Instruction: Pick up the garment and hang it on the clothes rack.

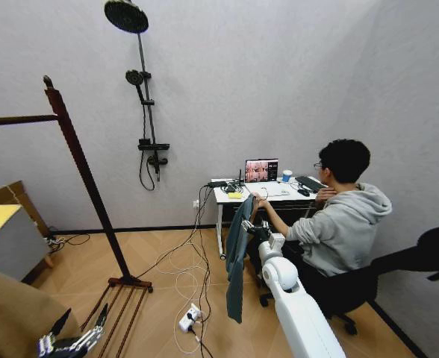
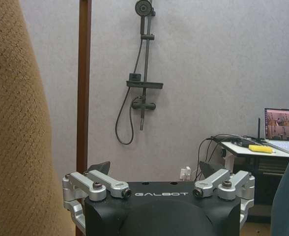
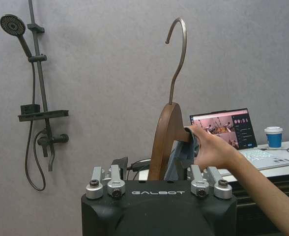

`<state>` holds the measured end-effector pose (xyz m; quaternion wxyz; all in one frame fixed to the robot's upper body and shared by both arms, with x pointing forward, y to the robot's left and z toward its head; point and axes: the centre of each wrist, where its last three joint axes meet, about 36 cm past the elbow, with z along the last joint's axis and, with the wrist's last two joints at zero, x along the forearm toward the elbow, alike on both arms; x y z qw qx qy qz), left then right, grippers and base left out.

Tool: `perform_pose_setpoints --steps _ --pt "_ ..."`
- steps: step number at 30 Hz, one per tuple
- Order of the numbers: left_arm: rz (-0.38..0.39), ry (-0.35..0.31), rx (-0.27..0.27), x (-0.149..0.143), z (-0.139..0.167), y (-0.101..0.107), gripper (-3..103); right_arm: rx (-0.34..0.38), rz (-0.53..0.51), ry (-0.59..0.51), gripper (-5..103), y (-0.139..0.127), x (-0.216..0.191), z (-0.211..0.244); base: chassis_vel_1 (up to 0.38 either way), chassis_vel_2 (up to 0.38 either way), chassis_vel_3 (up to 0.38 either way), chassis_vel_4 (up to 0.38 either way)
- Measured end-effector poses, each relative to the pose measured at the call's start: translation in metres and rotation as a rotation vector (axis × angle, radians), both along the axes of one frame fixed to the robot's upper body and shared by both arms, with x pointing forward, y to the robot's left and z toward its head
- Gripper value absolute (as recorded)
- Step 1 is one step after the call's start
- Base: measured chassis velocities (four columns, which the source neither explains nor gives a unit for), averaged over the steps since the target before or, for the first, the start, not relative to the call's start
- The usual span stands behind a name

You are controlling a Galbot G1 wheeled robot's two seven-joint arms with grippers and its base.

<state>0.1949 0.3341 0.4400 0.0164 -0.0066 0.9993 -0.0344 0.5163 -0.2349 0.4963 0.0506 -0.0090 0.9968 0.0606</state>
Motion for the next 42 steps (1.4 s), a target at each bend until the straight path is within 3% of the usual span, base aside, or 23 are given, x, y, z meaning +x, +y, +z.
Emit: perform_pose_setpoints --steps 13,26,31,35,42 --pt "0.000 0.000 0.000 0.000 0.000 0.000 100 -0.006 -0.023 0.006 12 -0.014 -0.020 0.001 0.000 0.000 0.000 0.000" --pt "0.000 0.000 0.000 0.000 0.000 0.000 100 -0.039 0.008 -0.037 9 -0.027 -0.058 0.013 0.000 0.000 0.000 0.000" --pt "0.000 0.000 0.000 0.000 0.000 0.000 100 -0.047 0.058 -0.090 9 -0.025 -0.082 0.044 0.000 0.000 0.000 0.000" --pt "0.000 0.000 0.000 0.000 0.000 0.000 100 -0.088 0.111 -0.115 9 -0.029 -0.101 0.072 0.000 0.000 0.000 0.000" --pt "0.000 0.000 0.000 0.000 0.000 0.000 100 -0.154 0.113 -0.089 9 -0.043 -0.108 0.075 0.000 0.000 0.000 0.000"
